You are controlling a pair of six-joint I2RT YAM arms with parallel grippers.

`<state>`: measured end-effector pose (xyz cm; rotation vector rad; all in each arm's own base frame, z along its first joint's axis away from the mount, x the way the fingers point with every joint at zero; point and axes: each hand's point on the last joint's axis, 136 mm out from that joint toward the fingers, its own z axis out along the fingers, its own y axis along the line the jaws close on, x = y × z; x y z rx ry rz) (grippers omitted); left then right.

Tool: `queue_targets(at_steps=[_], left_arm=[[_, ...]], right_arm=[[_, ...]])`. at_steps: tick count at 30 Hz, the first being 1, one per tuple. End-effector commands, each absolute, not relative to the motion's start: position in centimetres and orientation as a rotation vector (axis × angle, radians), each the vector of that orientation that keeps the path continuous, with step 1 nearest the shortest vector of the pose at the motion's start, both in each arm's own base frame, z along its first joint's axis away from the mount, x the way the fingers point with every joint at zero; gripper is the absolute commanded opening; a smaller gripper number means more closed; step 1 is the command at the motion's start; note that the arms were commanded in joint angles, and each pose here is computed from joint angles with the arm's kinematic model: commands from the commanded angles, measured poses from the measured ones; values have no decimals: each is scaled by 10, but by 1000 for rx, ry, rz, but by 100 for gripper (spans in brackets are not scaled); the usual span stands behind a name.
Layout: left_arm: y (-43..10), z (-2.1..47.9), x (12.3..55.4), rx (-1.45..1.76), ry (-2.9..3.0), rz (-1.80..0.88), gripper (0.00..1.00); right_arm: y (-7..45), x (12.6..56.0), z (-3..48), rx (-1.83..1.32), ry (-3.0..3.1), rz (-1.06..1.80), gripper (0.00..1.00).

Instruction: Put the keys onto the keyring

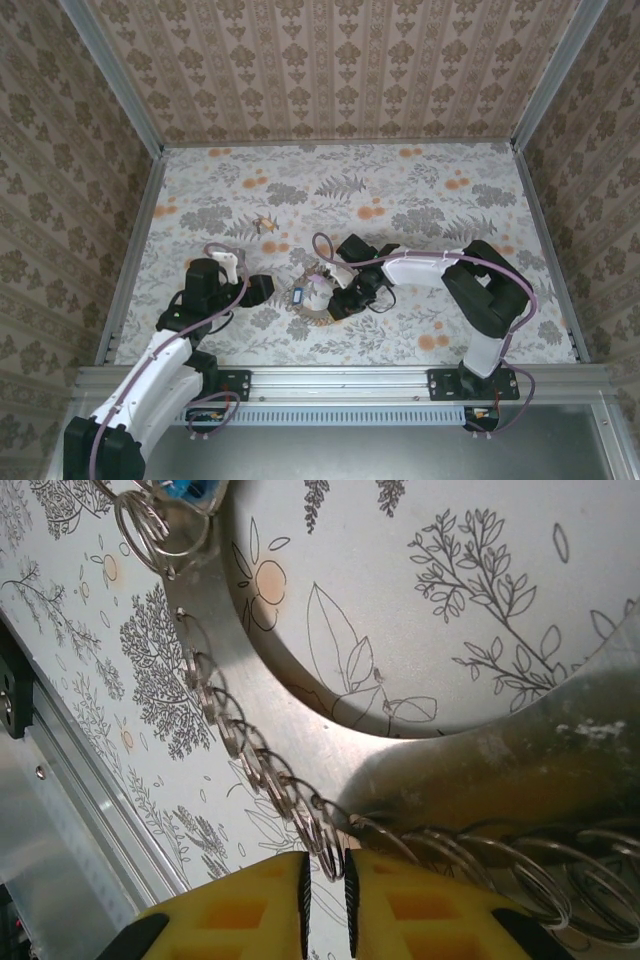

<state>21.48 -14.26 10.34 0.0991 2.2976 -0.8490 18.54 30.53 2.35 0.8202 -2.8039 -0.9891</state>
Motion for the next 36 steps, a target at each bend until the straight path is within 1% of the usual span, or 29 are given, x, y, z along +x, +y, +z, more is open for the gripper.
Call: queue_targets(at_steps=[1, 8, 14, 20, 24, 28, 29, 33, 36], left_arm=[[-143, 105, 214, 83, 2280, -868, 71], [-142, 105, 214, 78, 2276, -864, 71], [-143, 105, 213, 78, 2277, -868, 71], [-147, 112, 214, 95, 2253, -894, 71], [-154, 119, 213, 136, 2228, -926, 70], [-165, 120, 207, 188, 2267, -963, 70], [-168, 118, 204, 201, 2291, -967, 70], [-179, 111, 192, 227, 2389, -1004, 70], [-185, 104, 179, 252, 2488, -1010, 70]], right_arm=[[306, 176, 13, 813, -2764, -979, 22], [308, 175, 12, 820, -2756, -993, 21], [312, 176, 20, 837, -2762, -1046, 7], [310, 182, 33, 892, -2825, -1083, 0], [308, 185, 39, 906, -2849, -1094, 0], [296, 192, 48, 909, -2944, -1035, 6], [291, 194, 48, 897, -2977, -1000, 9], [276, 193, 49, 756, -3048, -910, 20], [274, 183, 45, 644, -3041, -923, 25]])
